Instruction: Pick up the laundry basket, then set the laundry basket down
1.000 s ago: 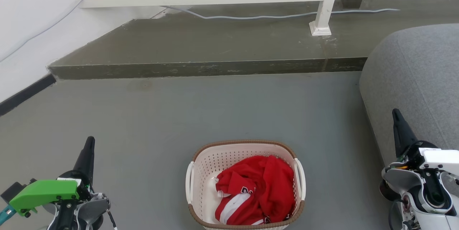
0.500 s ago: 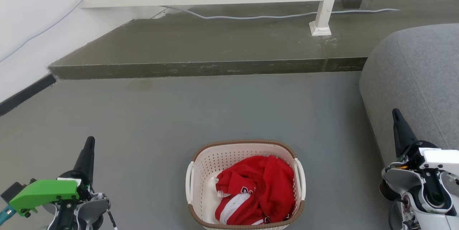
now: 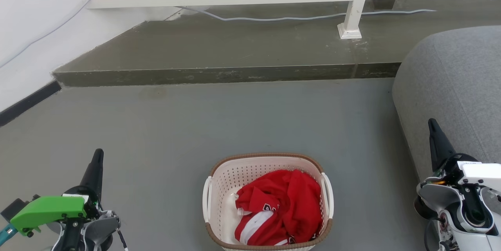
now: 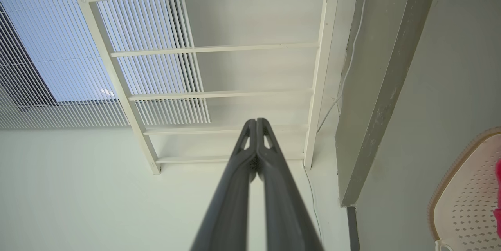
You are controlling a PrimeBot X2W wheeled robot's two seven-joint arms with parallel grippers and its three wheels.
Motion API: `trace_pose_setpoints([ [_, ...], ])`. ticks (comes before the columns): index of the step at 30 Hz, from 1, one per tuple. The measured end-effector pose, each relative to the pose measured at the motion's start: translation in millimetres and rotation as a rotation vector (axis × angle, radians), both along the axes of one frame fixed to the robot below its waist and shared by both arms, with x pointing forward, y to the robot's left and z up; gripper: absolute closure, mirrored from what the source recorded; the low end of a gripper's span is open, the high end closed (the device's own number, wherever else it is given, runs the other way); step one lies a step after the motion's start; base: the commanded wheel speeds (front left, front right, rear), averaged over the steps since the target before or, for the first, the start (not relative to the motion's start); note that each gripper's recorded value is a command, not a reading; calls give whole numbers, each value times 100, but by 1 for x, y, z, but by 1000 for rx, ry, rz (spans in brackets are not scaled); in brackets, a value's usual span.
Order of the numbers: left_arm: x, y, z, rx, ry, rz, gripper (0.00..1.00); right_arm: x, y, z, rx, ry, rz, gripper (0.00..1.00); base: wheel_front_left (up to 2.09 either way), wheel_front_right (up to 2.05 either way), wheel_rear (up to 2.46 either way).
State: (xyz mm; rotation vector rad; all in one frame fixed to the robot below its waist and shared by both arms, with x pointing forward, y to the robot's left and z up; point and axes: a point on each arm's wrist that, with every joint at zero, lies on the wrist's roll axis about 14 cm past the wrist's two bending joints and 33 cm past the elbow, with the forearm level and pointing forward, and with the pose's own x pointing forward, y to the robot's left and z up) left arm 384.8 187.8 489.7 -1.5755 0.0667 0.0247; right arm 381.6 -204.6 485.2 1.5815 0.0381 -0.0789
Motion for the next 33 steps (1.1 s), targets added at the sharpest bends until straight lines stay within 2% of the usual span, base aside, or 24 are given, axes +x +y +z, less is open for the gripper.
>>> trace_pose_setpoints([
  [33, 0, 0, 0, 0, -1, 0, 100, 0, 0, 1, 0, -2, 0, 100, 0, 0, 0],
])
